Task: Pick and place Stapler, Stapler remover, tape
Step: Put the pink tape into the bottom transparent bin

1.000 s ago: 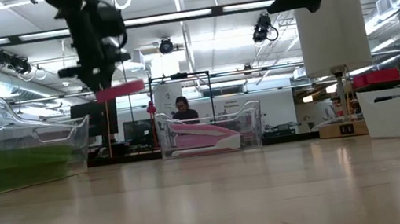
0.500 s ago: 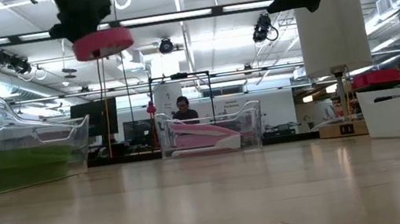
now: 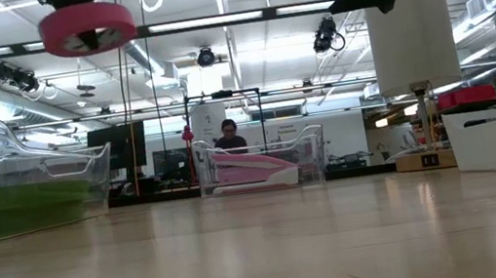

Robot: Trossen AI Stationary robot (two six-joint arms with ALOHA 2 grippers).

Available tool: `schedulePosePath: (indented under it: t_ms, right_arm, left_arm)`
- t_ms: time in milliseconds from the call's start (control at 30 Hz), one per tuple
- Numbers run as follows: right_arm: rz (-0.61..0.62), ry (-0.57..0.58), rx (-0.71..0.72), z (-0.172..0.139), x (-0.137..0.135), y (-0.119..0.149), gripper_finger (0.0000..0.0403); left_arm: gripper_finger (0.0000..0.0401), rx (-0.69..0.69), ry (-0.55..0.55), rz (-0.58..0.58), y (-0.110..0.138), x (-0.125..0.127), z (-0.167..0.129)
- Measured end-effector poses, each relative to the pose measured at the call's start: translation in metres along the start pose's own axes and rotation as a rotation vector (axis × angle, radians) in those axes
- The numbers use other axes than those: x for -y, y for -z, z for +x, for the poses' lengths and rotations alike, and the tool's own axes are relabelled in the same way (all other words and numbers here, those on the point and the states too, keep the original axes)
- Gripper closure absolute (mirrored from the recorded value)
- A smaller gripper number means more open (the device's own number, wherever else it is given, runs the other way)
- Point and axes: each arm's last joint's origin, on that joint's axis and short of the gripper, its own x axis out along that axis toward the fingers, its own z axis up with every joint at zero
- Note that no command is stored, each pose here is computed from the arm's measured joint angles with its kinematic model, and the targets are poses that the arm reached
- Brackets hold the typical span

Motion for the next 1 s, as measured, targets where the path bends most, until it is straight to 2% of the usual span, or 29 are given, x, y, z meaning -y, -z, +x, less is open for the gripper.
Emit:
schedulePosePath:
  t_ms: [200,267,400,533,733,1000]
  right_arm:
    - [0.004,-0.003,0.022,0.000,0.000,-0.002,0.0163]
    - [0.004,-0.002,0.023,0.000,0.000,-0.002,0.0163]
    - [0.004,-0.002,0.024,0.000,0.000,-0.002,0.0163]
    - [0.005,-0.002,0.025,0.000,0.000,-0.002,0.0163]
    - [0.004,-0.002,0.025,0.000,0.000,-0.002,0.0163]
    - [0.002,-0.003,0.025,0.000,0.000,-0.002,0.0163]
  left_arm:
    - [0.0313,-0.091,0.028,0.258,0.012,0.014,-0.004]
    - [0.0313,-0.122,0.039,0.310,0.017,0.018,-0.005]
    - [0.0313,-0.118,0.096,0.355,0.018,0.026,-0.007]
    - [0.0313,-0.110,0.096,0.397,0.020,0.031,-0.009]
    - [0.0313,-0.112,0.113,0.380,0.021,0.034,-0.009]
    - [0.0313,-0.111,0.162,0.414,0.023,0.042,-0.012]
